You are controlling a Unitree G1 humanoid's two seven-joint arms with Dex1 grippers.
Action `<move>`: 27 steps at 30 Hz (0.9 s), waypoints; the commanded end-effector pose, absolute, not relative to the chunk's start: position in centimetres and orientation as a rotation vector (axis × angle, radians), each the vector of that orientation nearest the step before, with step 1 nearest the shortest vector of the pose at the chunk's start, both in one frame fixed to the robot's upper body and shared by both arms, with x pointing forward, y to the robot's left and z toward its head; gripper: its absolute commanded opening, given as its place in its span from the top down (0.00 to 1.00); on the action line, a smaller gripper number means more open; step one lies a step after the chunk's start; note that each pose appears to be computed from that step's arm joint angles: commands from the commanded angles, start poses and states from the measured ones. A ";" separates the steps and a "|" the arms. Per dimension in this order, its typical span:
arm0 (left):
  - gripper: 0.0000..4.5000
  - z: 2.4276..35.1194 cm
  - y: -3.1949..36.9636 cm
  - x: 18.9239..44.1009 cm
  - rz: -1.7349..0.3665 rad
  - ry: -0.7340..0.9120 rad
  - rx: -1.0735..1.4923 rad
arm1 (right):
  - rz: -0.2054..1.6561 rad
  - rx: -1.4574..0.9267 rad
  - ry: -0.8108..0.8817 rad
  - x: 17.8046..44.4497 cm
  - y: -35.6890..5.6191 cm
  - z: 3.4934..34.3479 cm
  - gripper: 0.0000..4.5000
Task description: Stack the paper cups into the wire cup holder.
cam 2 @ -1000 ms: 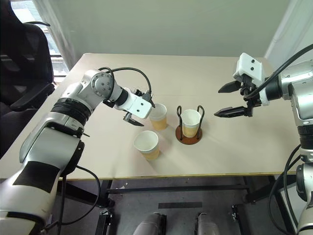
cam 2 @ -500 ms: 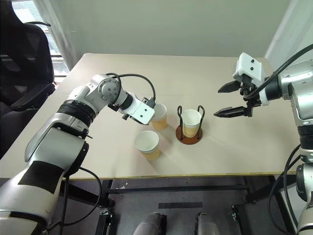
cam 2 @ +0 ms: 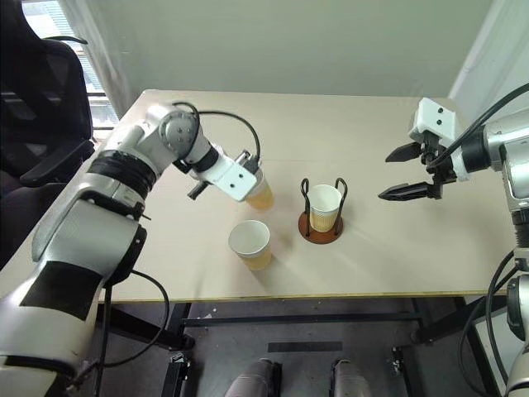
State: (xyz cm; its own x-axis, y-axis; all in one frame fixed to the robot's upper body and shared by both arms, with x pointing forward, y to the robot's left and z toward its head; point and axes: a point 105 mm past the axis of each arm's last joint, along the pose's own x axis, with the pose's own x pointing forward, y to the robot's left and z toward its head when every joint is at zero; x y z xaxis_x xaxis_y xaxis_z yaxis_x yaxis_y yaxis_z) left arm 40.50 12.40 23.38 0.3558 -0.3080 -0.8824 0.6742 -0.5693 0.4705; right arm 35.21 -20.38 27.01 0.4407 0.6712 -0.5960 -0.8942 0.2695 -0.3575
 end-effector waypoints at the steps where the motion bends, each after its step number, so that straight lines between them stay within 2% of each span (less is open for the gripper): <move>1: 0.99 27.3 11.1 40.1 -1.342 0.245 1.673 | 1.050 -0.770 0.343 35.2 -21.5 28.5 0.01; 6: 0.99 31.1 9.4 39.5 -1.304 0.211 1.708 | 1.044 -0.771 0.372 35.4 -22.5 28.1 0.01; 11: 0.99 32.4 7.5 39.0 -1.317 0.173 1.710 | 1.048 -0.767 0.382 35.5 -22.6 27.9 0.01; 15: 0.99 33.8 5.1 38.5 -1.323 0.084 1.695 | 1.044 -0.774 0.392 35.5 -22.8 27.9 0.01; 21: 0.99 34.3 2.3 37.8 -1.369 -0.014 1.663 | 1.049 -0.781 0.401 35.2 -22.9 27.9 0.01; 27: 0.99 34.3 1.6 37.5 -1.393 -0.031 1.659 | 1.036 -0.776 0.409 34.9 -23.3 27.9 0.01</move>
